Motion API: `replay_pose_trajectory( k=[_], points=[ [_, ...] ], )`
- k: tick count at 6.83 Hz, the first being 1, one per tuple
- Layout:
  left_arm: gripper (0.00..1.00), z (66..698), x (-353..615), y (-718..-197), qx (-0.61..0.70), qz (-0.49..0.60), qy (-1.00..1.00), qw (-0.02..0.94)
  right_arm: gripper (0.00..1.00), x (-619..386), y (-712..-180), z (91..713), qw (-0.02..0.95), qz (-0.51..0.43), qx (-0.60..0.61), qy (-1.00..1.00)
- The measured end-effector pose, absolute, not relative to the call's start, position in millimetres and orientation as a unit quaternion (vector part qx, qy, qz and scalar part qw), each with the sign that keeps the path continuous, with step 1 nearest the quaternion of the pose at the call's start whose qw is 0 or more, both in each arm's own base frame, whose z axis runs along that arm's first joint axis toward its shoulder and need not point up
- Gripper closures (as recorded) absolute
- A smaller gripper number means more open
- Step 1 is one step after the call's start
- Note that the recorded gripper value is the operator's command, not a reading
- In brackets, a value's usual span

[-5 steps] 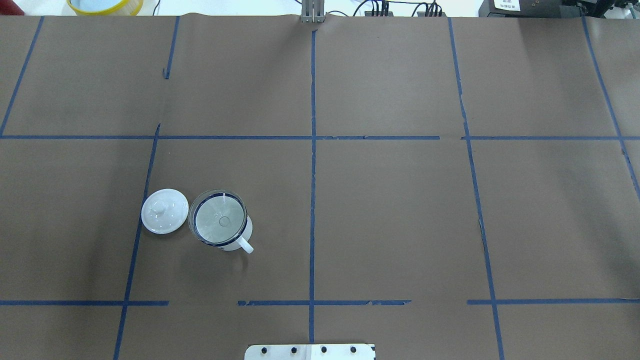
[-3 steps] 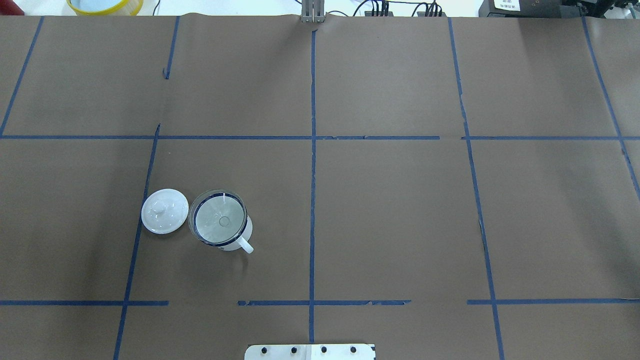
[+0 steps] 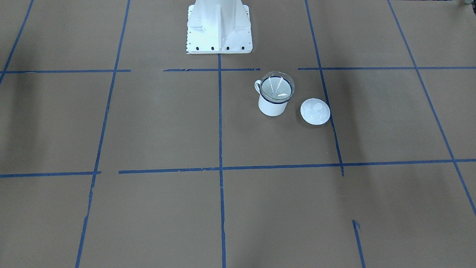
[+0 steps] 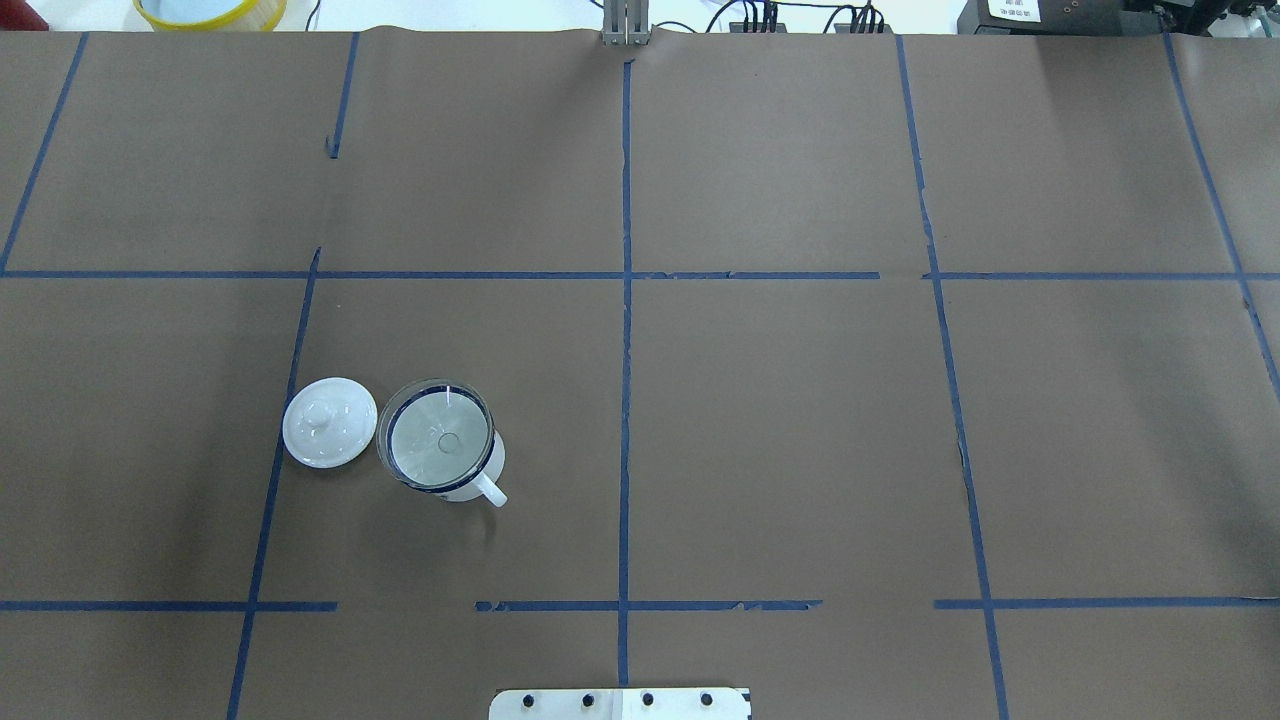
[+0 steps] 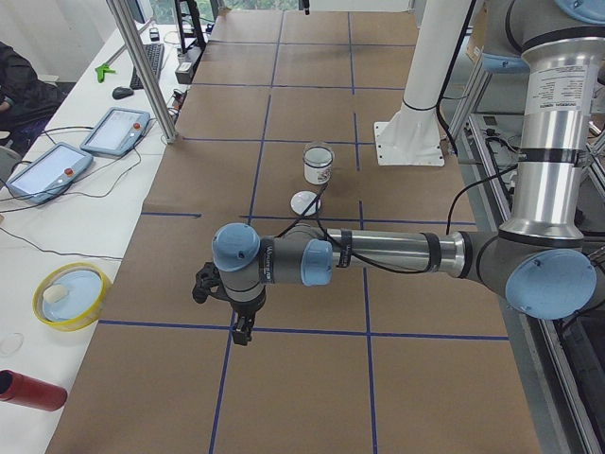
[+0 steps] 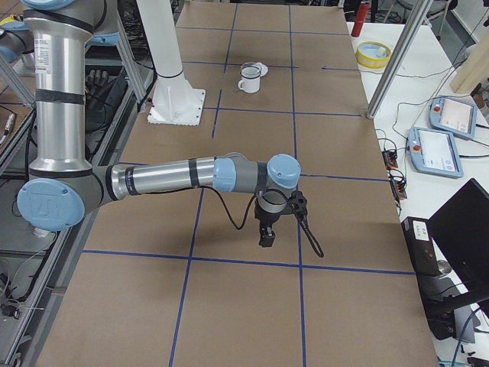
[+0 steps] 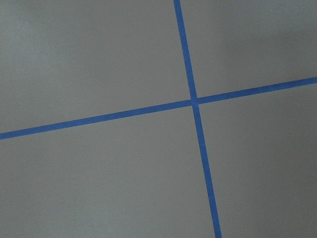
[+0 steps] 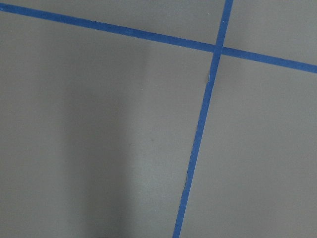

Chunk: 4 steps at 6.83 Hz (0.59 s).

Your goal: Remove funnel from cup

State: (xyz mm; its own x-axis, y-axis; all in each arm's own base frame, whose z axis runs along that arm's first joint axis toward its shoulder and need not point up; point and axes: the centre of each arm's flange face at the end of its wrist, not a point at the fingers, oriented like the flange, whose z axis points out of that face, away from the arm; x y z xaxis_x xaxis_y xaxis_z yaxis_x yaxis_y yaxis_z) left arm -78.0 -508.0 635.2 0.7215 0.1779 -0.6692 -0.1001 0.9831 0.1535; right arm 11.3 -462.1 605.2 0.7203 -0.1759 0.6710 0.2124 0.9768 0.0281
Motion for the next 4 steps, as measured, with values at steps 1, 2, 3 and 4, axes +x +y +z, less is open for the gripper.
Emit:
replay_pose_trajectory(
  k=[1, 2, 3, 4],
  points=[
    [0.0, 603, -79, -524, 0.051, 0.07, 0.363, 0.928, 0.0, 11, -462, 605, 0.927, -0.105, -0.025, -0.359],
    [0.0, 546, -78, -543, 0.054, 0.048, 0.355, 0.932, 0.0, 11, -462, 605, 0.927, -0.105, -0.025, -0.359],
    [0.0, 477, -59, -550, 0.064, 0.015, 0.349, 0.935, 0.0, 11, -462, 605, 0.927, -0.105, -0.025, -0.359],
    [0.0, 420, -22, -542, 0.074, -0.003, 0.355, 0.932, 0.0, 11, -462, 605, 0.927, -0.105, -0.025, -0.359]
  ],
)
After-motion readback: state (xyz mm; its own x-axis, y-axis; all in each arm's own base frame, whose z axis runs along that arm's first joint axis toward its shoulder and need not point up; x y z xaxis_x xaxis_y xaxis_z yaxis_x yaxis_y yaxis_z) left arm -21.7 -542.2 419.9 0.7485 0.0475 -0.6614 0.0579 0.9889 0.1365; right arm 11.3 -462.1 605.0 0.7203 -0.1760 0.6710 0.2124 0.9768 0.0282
